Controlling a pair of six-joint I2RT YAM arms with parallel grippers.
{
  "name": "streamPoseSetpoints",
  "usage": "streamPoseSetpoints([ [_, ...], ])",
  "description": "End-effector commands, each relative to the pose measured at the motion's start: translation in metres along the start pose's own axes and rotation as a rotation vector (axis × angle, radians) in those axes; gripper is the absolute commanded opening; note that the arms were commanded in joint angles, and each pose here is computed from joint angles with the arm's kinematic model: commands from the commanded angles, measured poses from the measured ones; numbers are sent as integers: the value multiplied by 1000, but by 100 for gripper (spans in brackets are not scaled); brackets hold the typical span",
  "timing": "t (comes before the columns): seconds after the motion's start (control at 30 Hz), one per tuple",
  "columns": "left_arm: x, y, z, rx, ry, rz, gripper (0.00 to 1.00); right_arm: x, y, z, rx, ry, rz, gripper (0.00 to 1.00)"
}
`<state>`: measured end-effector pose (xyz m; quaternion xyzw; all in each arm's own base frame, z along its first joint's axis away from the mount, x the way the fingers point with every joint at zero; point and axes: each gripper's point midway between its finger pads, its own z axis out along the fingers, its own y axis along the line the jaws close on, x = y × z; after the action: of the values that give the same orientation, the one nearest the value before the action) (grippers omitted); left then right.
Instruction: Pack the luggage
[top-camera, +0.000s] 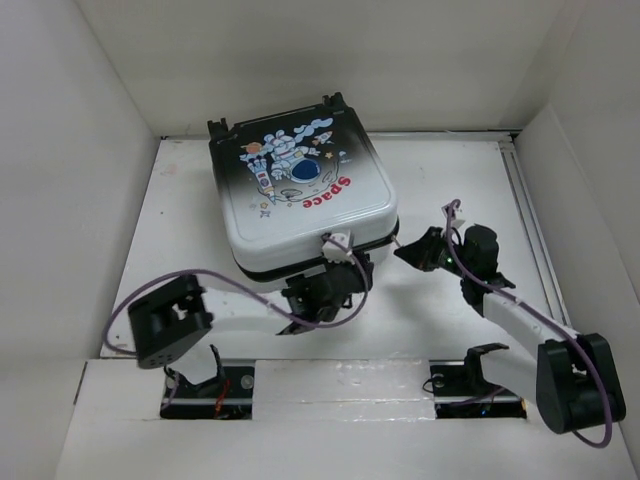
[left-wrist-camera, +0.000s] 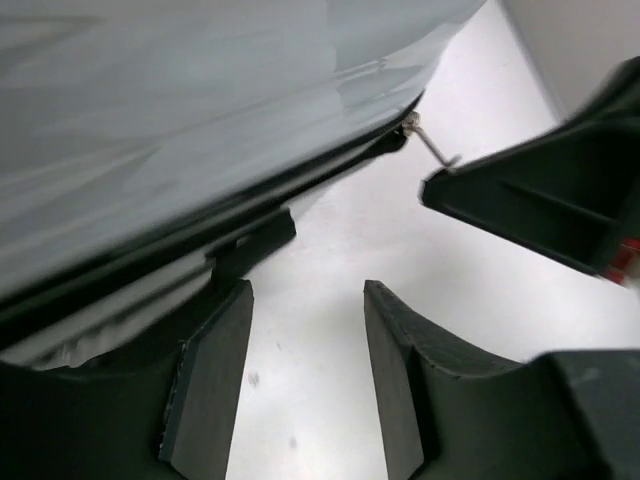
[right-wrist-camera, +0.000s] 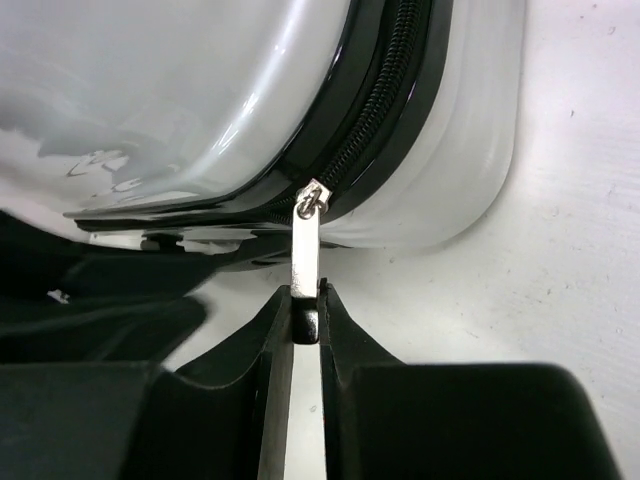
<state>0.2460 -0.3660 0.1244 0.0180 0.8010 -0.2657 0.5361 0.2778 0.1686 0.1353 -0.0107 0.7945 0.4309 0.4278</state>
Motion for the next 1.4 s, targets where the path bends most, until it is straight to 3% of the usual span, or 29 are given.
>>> streamPoseSetpoints([
  [0.0,-38,1,-43,36,-104,-117,46,-2,1,3,-35,49,-15,0],
  [0.07,-42,15,-62,-7,-110,-120,47,-2,2,5,-56,53,-21,0],
  [0.13,-83,40,-86,-110,-228,-265,53,-2,-2,6,-46,53,-13,0],
  [0.2,-101,85,-102,-266,-300,-271,53,-4,1,4,-59,50,-29,0],
  [0.27,-136,134,-122,-381,-412,-426,58,-4,3,1,-58,51,-37,0],
  [0.37,-168,181,-147,-432,-547,-564,59,-2,6,-1,-53,62,-52,0],
  [0.53,-174,230,-178,-524,-698,-738,63,-3,13,-2,-64,62,-60,0],
  [0.7,-199,239,-198,-578,-825,-739,62,-4,13,-4,-57,56,-71,0],
  [0.8,-221,225,-182,-608,-817,-629,59,-6,15,-5,-61,50,-76,0],
  [0.83,-246,222,-169,-631,-810,-610,59,-6,15,-5,-61,50,-76,0],
  [0.87,-270,215,-155,-579,-794,-611,59,-6,15,-5,-61,50,-87,0],
  [0.9,-285,185,-123,-384,-653,-579,59,-4,14,-6,-56,58,-80,0],
  [0.93,-323,177,-104,-328,-637,-579,60,-2,13,-6,-53,65,-74,0],
  [0.97,-350,205,-101,-352,-662,-583,60,0,12,-7,-53,64,-83,0],
  [1.03,-375,205,-83,-291,-608,-584,60,0,7,-9,-31,58,-73,0],
  [1.07,-398,221,-76,-347,-636,-598,60,-2,9,-11,-35,50,-81,0],
  [1.17,-361,259,-74,-508,-580,-640,60,-4,12,-13,-40,42,-88,0],
  [1.23,-345,277,-84,-474,-650,-698,53,-4,12,-13,-40,42,-88,0],
  [1.27,-327,282,-84,-433,-634,-723,50,-2,11,-13,-36,49,-82,0],
  [1.3,-284,314,-93,-488,-613,-761,46,-6,13,-13,-41,41,-99,0],
  [1.37,-257,325,-89,-473,-576,-787,44,-6,13,-13,-41,41,-99,0],
])
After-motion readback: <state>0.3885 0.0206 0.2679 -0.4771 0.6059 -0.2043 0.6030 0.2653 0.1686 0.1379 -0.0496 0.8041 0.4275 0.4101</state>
